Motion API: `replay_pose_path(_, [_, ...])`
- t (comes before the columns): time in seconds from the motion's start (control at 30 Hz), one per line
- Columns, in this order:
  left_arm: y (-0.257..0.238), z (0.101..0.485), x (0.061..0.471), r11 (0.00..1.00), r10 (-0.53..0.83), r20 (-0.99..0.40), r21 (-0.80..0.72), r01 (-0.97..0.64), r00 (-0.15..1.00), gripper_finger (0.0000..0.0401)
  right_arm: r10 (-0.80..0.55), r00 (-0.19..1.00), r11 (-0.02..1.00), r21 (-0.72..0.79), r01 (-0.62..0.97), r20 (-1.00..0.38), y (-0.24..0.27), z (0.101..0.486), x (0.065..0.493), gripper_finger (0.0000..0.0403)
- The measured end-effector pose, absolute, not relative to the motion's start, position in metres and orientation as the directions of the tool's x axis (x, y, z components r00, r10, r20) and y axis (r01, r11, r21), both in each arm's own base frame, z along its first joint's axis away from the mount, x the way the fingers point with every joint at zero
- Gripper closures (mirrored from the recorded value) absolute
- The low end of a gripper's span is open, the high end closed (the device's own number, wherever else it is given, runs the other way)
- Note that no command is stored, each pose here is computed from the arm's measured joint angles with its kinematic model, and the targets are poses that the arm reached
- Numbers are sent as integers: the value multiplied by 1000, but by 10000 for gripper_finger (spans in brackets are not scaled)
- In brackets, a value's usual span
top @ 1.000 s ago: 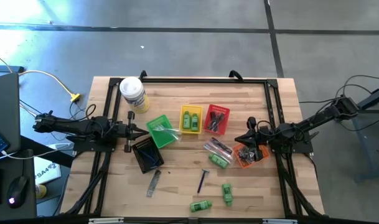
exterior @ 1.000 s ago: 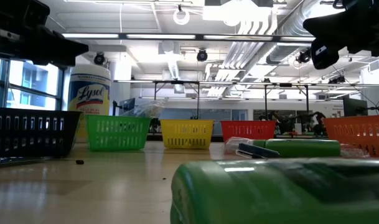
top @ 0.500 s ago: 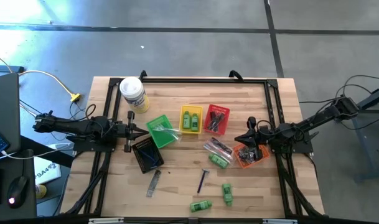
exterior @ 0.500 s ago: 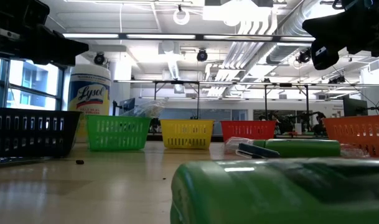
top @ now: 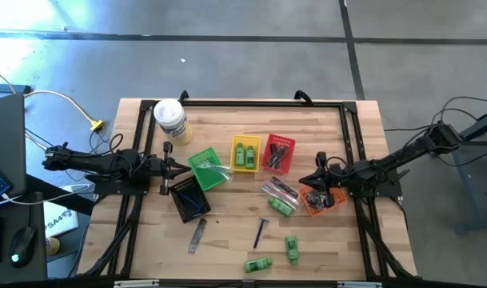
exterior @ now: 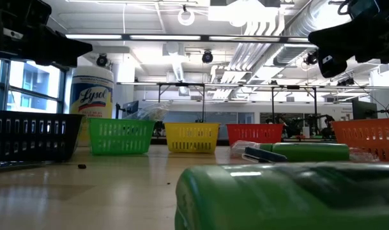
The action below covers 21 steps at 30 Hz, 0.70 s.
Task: Pick & Place Travel size toiletries
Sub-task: Put the green shampoo into the yellow bin
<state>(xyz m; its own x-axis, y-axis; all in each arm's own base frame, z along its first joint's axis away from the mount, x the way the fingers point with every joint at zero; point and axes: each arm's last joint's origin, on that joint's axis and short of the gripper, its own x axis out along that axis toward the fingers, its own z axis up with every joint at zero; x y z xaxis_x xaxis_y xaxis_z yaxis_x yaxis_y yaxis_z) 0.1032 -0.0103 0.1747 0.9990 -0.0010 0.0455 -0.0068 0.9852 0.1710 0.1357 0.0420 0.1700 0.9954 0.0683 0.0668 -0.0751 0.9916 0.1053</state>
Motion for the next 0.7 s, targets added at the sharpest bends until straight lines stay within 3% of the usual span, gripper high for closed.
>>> replay_pose_path(0.23, [-10, 175, 103, 986, -1, 46, 166, -7, 999, 401, 18, 1000, 990, 143, -18, 3, 46, 178, 151, 399])
replay_pose_path(0.7, [-10, 176, 103, 990, 1, 60, 140, -9, 998, 401, -23, 884, 997, 52, 53, -466, 74, 225, 225, 399])
